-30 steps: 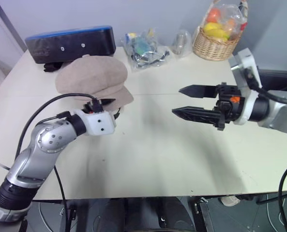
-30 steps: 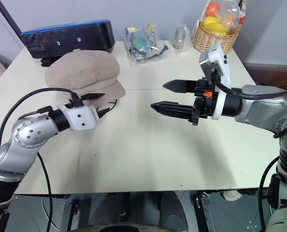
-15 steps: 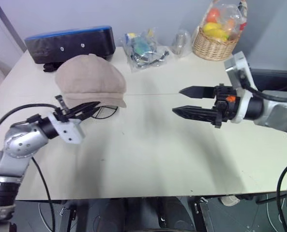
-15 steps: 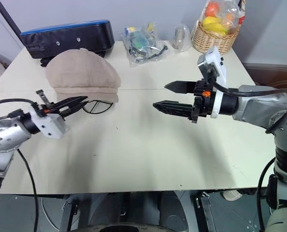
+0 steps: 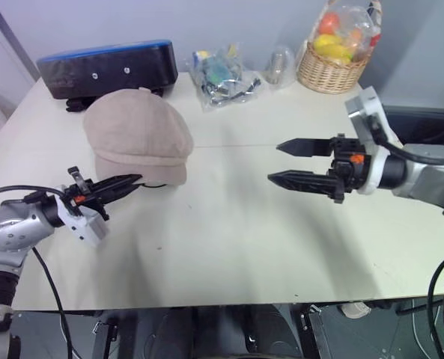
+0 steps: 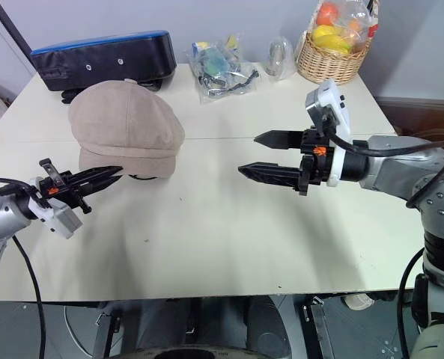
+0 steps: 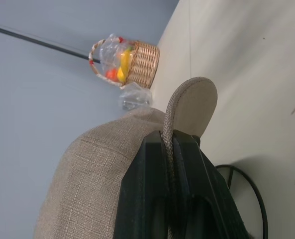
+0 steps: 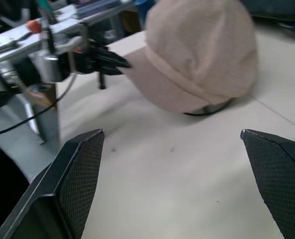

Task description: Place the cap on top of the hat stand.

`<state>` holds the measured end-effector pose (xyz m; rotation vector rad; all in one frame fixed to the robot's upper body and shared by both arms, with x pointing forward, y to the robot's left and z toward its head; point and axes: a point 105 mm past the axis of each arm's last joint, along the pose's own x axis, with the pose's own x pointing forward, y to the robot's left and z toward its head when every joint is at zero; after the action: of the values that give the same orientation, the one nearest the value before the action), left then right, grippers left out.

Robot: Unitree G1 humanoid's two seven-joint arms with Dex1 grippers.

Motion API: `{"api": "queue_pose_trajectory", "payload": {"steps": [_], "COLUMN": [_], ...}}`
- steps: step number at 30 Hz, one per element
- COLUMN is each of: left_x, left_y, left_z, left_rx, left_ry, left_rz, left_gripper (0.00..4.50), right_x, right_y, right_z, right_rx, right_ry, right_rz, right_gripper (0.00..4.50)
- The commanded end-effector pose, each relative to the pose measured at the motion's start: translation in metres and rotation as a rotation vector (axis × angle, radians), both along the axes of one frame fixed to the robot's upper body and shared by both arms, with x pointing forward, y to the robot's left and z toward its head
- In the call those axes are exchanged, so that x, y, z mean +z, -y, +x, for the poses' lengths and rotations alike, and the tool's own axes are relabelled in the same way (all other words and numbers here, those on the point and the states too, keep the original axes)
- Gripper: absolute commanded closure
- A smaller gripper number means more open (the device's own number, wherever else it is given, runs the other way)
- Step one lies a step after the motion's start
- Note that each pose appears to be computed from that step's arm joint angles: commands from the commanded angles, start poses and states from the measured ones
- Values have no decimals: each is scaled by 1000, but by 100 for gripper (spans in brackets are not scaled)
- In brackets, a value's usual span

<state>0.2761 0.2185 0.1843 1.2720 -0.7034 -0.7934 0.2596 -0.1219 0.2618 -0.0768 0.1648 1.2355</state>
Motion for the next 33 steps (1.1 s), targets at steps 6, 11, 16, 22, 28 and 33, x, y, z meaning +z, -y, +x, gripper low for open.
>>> {"api": "queue_pose_trajectory", "payload": {"steps": [6,11,16,22,28,33], "left_x": [-4,-6,6,10,-5,-5], "left_y": [-7,6,32,42,38,36], "left_z": [-4,-18,-19,-6,-4,-4], "left_rx": [49,138,303,459,531,527], "left_ry": [17,29,134,204,137,129], "left_rz": [2,-8,43,136,161,125], "left_gripper": [193,90,90,90,90,272], "right_x": [11,9,7,5,7,7], "right_y": [6,9,10,8,8,7], "right_z": [-2,-6,-4,-4,-3,-1], "right_rx": [8,27,23,31,22,13], "right_ry": [74,82,88,86,85,86], "right_rz": [-23,-46,-45,-50,-43,-38], "right_gripper": [0,0,0,0,0,0]}}
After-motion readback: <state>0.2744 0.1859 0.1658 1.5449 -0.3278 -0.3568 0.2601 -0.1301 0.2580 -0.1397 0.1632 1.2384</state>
